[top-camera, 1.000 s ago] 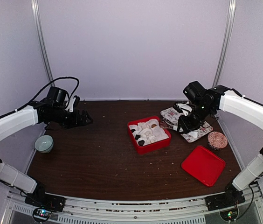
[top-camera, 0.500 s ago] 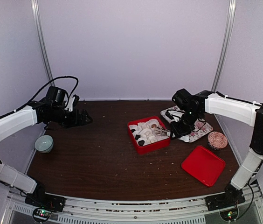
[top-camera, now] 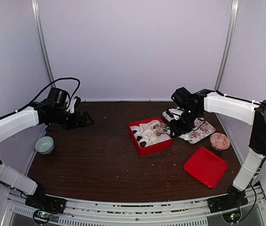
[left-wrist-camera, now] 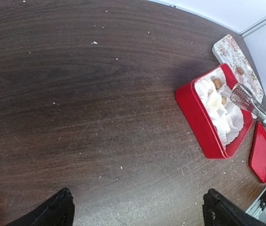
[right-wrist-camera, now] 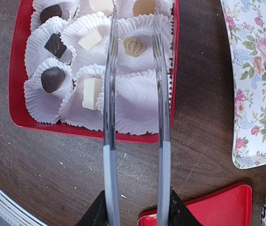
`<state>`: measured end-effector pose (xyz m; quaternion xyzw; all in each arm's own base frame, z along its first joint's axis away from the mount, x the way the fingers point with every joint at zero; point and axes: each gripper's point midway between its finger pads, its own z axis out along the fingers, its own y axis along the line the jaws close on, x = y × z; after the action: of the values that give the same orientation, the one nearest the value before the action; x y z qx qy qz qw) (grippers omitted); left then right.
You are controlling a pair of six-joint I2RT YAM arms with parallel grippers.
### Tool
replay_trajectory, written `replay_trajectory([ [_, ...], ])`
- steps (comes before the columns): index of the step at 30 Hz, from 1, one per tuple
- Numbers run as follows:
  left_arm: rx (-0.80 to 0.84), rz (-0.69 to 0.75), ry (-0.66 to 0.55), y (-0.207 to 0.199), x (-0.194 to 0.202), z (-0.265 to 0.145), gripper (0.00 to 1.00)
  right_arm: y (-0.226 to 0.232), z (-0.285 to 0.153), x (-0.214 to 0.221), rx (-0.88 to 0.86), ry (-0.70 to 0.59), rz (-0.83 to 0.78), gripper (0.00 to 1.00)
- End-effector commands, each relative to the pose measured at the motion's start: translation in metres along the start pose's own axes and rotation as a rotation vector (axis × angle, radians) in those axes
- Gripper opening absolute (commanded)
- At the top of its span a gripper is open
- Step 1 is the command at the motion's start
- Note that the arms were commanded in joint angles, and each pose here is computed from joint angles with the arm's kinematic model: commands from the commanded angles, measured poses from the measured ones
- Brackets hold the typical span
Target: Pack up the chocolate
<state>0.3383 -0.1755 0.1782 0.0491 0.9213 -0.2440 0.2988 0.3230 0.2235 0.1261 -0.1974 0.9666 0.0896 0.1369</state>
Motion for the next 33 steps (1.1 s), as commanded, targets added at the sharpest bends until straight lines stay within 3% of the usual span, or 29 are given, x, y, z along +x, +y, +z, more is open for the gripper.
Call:
replay_trajectory([
  [1, 0.007, 0.024, -0.046, -0.002, -0.016, -0.003, 0.98, 0.002, -0.016, -0.02, 0.017, -0.064, -0.005, 0.37],
  [8, 0.008, 0.024, -0.046, -0.003, -0.016, -0.003, 0.98, -0.004, -0.049, -0.036, 0.019, -0.13, 0.017, 0.4],
  [13, 0.01, 0.024, -0.042, -0.003, -0.016, -0.002, 0.98, -0.041, -0.067, -0.038, 0.038, -0.166, 0.09, 0.4],
  [24, 0.002, 0.021, -0.042, -0.002, -0.019, -0.001, 0.98, -0.144, -0.059, -0.005, 0.151, -0.076, 0.218, 0.41],
  [33, 0.005, 0.015, -0.037, -0.004, -0.023, 0.002, 0.98, -0.171, -0.032, -0.003, 0.206, -0.026, 0.242, 0.42],
])
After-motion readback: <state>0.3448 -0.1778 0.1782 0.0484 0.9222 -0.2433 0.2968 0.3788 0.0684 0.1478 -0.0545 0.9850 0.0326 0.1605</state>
